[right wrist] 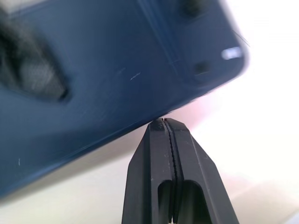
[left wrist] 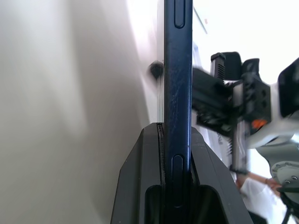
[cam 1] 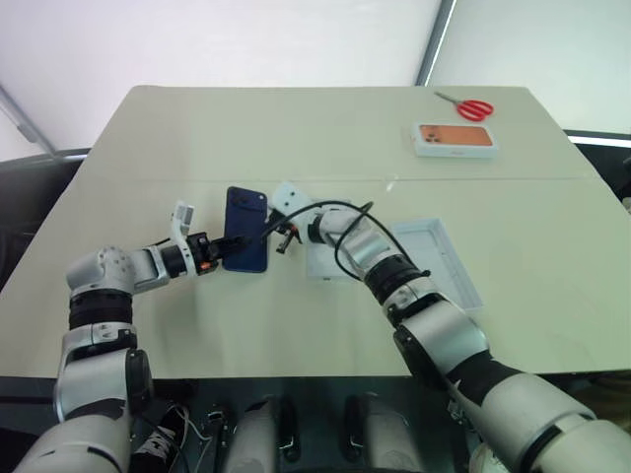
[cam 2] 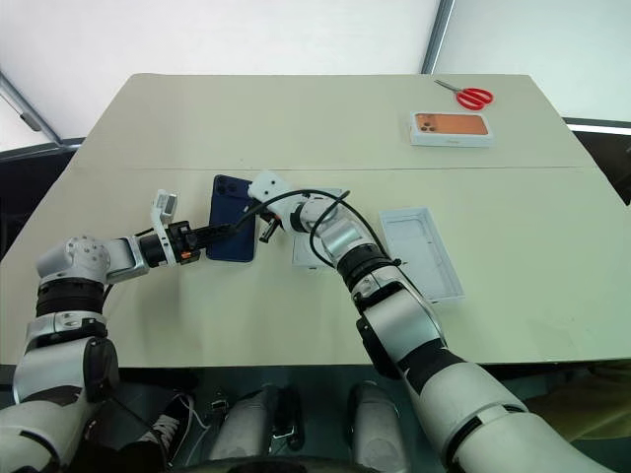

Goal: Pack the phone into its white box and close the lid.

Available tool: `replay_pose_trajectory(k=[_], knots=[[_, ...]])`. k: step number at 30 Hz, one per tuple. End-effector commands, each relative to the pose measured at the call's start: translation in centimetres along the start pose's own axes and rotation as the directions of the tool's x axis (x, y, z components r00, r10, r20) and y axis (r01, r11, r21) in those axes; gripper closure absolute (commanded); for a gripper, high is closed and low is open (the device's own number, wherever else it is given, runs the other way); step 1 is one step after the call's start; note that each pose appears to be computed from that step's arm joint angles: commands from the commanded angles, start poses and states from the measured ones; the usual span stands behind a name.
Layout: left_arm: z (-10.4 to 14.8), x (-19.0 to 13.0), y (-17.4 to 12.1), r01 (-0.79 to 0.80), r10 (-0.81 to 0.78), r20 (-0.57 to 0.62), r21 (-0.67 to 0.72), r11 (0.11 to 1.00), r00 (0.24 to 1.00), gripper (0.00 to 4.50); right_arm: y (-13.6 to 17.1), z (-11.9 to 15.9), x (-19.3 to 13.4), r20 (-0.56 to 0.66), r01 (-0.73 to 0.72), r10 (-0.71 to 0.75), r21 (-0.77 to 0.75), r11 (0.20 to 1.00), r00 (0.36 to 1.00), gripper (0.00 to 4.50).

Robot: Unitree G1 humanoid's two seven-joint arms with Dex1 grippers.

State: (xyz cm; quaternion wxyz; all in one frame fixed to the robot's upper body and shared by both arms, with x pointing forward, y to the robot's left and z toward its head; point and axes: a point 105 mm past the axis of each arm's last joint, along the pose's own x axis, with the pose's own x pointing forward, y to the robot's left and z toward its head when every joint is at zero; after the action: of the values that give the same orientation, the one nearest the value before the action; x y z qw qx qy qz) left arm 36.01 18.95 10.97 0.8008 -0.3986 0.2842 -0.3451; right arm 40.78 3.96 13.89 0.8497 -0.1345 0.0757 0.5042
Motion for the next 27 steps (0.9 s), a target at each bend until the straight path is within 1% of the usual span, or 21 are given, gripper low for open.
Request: replay_pose_trajectory(k=[1, 3, 5, 7, 9, 11, 13, 17, 21, 27], knots=[[1.5, -0.6, -1.1, 0.075, -0.07, 0.091, -0.059, 0.995, 0.993, 4.5, 0.9, 4.6, -1.7, 0.21, -0.149, 0.136, 0.05, 0.987, 0.968, 3.64], [1.9, -0.8, -1.5, 0.09, -0.083, 0.117, -0.055, 0.994, 0.99, 4.5, 1.2, 5.1, -2.2, 0.241, -0.181, 0.156, 0.088, 0.979, 0.958, 2.69], [2.1, -0.6, -1.6, 0.079, -0.073, 0.135, -0.038, 0.996, 0.988, 4.5, 1.9, 4.5, -3.0, 0.214, -0.208, 0.194, 0.046, 0.977, 0.957, 1.55], [2.5, -0.4, -2.0, 0.085, -0.079, 0.16, -0.03, 0.996, 0.984, 4.5, 2.8, 3.7, -4.4, 0.182, -0.257, 0.254, -0.005, 0.966, 0.95, 0.74], [2.6, -0.2, -2.4, 0.086, -0.082, 0.168, -0.014, 0.996, 0.982, 4.5, 3.4, 2.8, -6.1, 0.146, -0.295, 0.301, -0.061, 0.953, 0.942, 0.74], [2.7, -0.2, -2.9, 0.097, -0.095, 0.173, -0.004, 0.995, 0.98, 4.5, 3.7, 0.9, -7.6, 0.039, -0.317, 0.327, -0.155, 0.936, 0.944, 0.74], [2.6, -0.1, -3.3, 0.098, -0.1, 0.169, 0.02, 0.995, 0.981, 4.5, 3.9, -0.4, -9.1, -0.025, -0.348, 0.35, -0.186, 0.919, 0.937, 0.74], [2.7, -0.1, -4.2, 0.11, -0.116, 0.178, 0.042, 0.993, 0.977, 4.5, 3.6, -0.7, -11.1, -0.056, -0.344, 0.339, -0.165, 0.925, 0.939, 0.74], [2.6, 0.1, -4.5, 0.111, -0.118, 0.174, 0.048, 0.993, 0.978, 4.5, 3.1, -2.4, -12.3, -0.171, -0.343, 0.31, -0.222, 0.913, 0.935, 0.74], [2.0, 0.3, -4.9, 0.111, -0.118, 0.15, 0.054, 0.992, 0.982, 4.5, 2.3, -3.8, -13.3, -0.222, -0.326, 0.279, -0.215, 0.921, 0.934, 0.74]])
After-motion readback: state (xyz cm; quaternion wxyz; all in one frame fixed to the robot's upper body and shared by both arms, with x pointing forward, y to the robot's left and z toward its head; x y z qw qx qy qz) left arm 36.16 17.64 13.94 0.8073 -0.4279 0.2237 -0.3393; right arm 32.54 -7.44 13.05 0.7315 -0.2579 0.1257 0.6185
